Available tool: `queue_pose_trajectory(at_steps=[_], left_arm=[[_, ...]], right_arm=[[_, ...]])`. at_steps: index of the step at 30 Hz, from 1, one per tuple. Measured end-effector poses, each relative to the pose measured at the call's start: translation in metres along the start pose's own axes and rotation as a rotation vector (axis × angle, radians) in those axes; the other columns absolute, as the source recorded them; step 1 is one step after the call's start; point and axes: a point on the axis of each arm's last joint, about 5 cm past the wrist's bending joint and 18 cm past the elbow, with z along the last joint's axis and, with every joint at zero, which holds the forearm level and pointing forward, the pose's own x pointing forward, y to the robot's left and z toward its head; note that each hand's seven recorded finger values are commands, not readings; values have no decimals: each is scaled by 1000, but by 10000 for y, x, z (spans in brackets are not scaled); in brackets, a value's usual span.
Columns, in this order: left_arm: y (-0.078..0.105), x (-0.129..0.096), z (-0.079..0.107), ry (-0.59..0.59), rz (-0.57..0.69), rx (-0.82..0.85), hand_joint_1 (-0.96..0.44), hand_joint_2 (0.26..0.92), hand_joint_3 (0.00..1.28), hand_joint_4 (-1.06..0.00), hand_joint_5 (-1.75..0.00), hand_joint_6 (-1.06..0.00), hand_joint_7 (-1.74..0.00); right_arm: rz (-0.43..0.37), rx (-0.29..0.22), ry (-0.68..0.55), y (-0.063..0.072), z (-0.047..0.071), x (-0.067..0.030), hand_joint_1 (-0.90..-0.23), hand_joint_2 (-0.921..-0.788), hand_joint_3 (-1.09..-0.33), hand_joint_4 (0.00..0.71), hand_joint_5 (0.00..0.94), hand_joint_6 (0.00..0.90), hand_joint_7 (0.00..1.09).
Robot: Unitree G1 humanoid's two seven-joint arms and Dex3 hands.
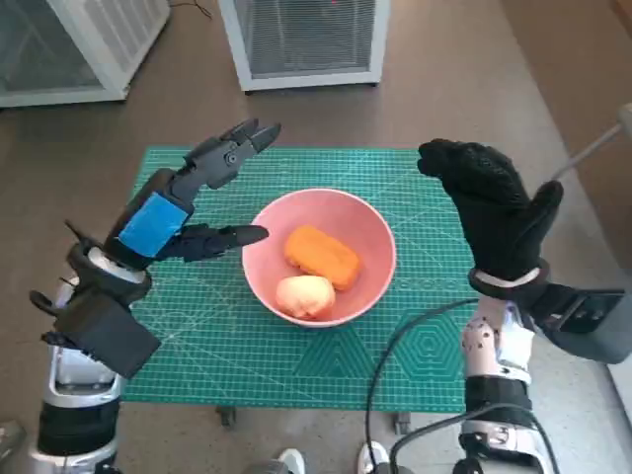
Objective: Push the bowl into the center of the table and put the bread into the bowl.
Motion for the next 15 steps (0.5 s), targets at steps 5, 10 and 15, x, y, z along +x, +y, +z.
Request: queue_pose_trajectory(at_steps=[5, 10, 15], left_arm=[[-99, -37, -14, -108, 209, -216, -502, 921, 239, -260, -10, -305, -11], [-154, -35, -21, -129, 270, -305, -556, 921, 251, -266, -12, -308, -15], [-122, -28, -19, -130, 255, -304, -587, 921, 262, -276, -15, -309, -17]], right_arm=[[7, -1, -19, 12, 12, 77, -509, -921, -482, 317, 1, 496, 13], [33, -15, -50, 20, 45, 215, -516, -921, -480, 320, 2, 492, 10], [52, -34, -74, 6, 82, 316, -522, -921, -480, 321, 2, 491, 10]])
